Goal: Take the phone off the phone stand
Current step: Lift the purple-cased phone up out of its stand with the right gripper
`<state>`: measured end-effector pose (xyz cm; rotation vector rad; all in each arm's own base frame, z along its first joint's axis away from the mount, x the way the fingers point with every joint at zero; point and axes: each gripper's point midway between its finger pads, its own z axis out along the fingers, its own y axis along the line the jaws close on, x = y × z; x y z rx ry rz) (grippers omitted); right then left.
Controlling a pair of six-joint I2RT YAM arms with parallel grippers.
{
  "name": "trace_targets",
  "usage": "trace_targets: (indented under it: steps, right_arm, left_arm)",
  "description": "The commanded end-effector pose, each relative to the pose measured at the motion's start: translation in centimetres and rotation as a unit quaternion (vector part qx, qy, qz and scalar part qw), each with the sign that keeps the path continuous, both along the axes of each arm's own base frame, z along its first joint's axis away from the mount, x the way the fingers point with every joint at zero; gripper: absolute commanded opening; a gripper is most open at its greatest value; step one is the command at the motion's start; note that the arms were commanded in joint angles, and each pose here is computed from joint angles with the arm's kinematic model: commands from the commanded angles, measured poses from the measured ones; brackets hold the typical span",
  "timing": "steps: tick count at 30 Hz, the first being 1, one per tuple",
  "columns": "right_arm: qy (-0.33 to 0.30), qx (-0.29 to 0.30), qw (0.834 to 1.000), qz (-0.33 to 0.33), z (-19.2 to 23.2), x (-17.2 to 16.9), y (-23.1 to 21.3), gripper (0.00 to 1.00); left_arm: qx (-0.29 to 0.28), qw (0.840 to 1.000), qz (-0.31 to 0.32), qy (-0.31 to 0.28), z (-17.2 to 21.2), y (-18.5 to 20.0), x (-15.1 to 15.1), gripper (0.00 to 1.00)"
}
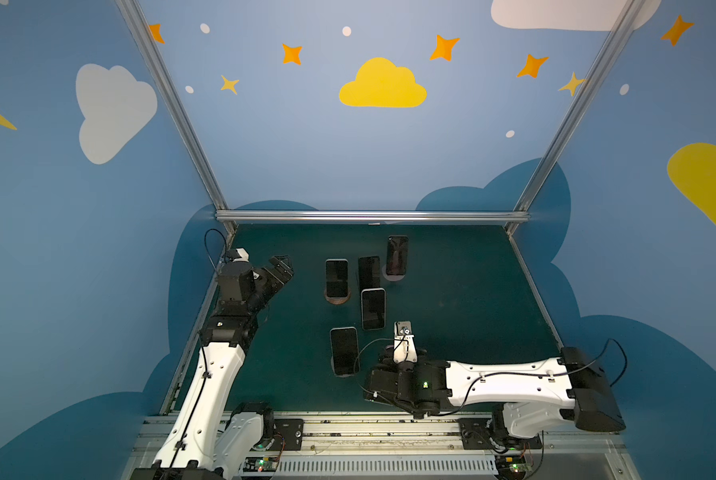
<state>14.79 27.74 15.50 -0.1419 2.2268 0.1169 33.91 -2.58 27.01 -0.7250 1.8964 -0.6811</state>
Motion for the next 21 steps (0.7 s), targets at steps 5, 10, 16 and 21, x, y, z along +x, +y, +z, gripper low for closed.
trace_targets:
  steps: [5,10,16,21]
  right_arm:
    - [-0.027,0.017,0.999,0.005,2.9,0.3,-0.7,0.69]
    - [-0.038,0.013,0.999,0.005,3.3,0.6,-1.2,0.69]
    - [-0.045,0.019,0.999,0.016,4.4,0.8,-1.4,0.68]
    - [-0.041,0.023,0.999,0.019,4.6,0.6,-2.1,0.68]
  left_arm:
    - [0.009,1.0,-0.003,0.004,-0.4,0.0,0.3,0.99]
    - [0.01,1.0,-0.002,0.002,-0.4,0.0,0.3,0.99]
    - [0.011,1.0,-0.005,0.0,-0.3,-0.1,0.4,0.99]
    - [0.008,1.0,-0.008,-0.003,-0.1,-0.2,0.3,0.99]
